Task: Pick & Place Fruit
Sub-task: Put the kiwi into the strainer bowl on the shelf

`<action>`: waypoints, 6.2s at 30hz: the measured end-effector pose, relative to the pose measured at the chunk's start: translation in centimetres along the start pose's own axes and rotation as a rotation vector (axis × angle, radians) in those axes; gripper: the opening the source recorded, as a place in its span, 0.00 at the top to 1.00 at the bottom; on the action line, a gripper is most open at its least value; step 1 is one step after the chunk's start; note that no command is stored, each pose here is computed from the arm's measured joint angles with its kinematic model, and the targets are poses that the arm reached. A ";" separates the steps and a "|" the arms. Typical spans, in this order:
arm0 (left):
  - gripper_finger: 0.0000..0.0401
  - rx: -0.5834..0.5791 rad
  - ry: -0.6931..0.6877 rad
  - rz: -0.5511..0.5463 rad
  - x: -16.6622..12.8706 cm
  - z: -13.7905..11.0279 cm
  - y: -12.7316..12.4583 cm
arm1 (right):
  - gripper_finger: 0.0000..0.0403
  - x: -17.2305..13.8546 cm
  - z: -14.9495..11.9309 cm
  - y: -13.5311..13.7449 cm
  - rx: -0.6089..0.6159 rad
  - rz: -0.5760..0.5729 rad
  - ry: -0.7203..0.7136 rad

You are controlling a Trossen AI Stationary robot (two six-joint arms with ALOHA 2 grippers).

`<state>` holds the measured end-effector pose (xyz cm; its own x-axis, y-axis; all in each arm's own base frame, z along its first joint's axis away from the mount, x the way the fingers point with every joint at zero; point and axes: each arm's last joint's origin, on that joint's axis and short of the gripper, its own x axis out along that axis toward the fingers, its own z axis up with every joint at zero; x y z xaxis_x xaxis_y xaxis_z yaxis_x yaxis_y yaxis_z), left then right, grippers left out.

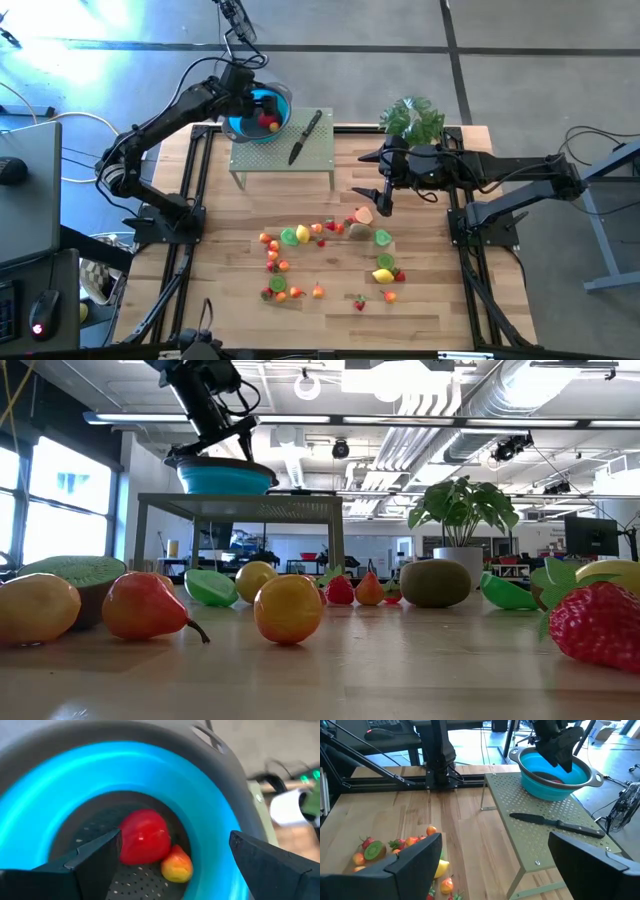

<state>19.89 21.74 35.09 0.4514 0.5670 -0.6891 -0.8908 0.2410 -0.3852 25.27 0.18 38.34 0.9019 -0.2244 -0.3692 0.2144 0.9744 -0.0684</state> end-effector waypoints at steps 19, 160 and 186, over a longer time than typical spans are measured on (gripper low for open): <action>0.36 0.109 -0.175 -0.268 -9.6 -1.5 -1.9 | 0.11 0.0 0.2 0.0 0.005 0.001 -0.016; 0.38 0.570 -0.399 -0.915 -16.8 -18.7 -2.1 | 0.26 7.1 -9.5 5.3 0.074 0.095 0.724; 0.38 0.570 -0.400 -0.914 -16.8 -18.7 -2.1 | 0.26 9.1 -15.4 4.5 0.140 0.183 0.690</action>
<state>15.19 -2.96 36.01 0.9834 0.1812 -0.0115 -0.1787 0.9550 -0.2368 28.68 2.82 20.37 0.4962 0.0490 -0.8669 0.1706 0.9734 0.1527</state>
